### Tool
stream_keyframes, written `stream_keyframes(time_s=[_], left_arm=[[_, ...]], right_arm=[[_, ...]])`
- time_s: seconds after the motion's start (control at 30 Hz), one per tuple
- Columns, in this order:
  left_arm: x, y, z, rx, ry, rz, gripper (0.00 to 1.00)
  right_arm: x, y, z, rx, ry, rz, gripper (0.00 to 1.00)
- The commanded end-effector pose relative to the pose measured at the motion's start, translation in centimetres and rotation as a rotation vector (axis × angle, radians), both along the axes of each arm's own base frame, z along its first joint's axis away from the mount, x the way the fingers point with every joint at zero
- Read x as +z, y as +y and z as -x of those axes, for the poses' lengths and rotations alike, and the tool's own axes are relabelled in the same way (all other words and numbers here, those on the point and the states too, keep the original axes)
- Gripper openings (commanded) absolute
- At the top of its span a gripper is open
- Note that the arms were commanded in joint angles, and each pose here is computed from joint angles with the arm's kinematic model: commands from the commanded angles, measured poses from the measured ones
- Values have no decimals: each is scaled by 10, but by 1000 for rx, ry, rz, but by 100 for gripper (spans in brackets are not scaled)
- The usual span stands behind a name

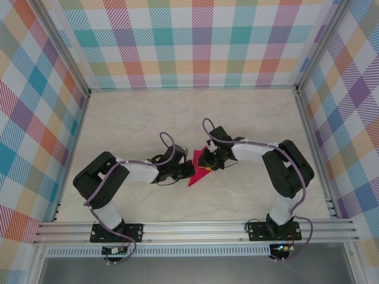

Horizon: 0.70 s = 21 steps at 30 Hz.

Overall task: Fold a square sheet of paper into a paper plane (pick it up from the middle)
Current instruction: Fourth fold the wing at the center of the table.

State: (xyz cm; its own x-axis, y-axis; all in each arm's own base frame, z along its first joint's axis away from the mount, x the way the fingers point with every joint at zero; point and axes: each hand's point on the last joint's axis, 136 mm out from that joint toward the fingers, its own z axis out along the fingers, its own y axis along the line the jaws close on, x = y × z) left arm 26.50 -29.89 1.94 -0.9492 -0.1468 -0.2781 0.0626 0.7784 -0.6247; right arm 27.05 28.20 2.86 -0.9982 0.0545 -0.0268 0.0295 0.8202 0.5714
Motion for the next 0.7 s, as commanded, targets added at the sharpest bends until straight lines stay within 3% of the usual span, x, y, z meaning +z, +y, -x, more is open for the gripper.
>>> stream_keyframes(time_s=[0.0,0.47,0.67], left_arm=[[-39,25,16,7,93,-140,0],[-36,25,15,13,92,-140,0],[-33,26,15,12,88,-139,0]], right_arm=[[21,13,-3,34,-77,-80,26],[53,8,-5,12,-222,-141,30],[48,10,-3,7,-200,-147,22]])
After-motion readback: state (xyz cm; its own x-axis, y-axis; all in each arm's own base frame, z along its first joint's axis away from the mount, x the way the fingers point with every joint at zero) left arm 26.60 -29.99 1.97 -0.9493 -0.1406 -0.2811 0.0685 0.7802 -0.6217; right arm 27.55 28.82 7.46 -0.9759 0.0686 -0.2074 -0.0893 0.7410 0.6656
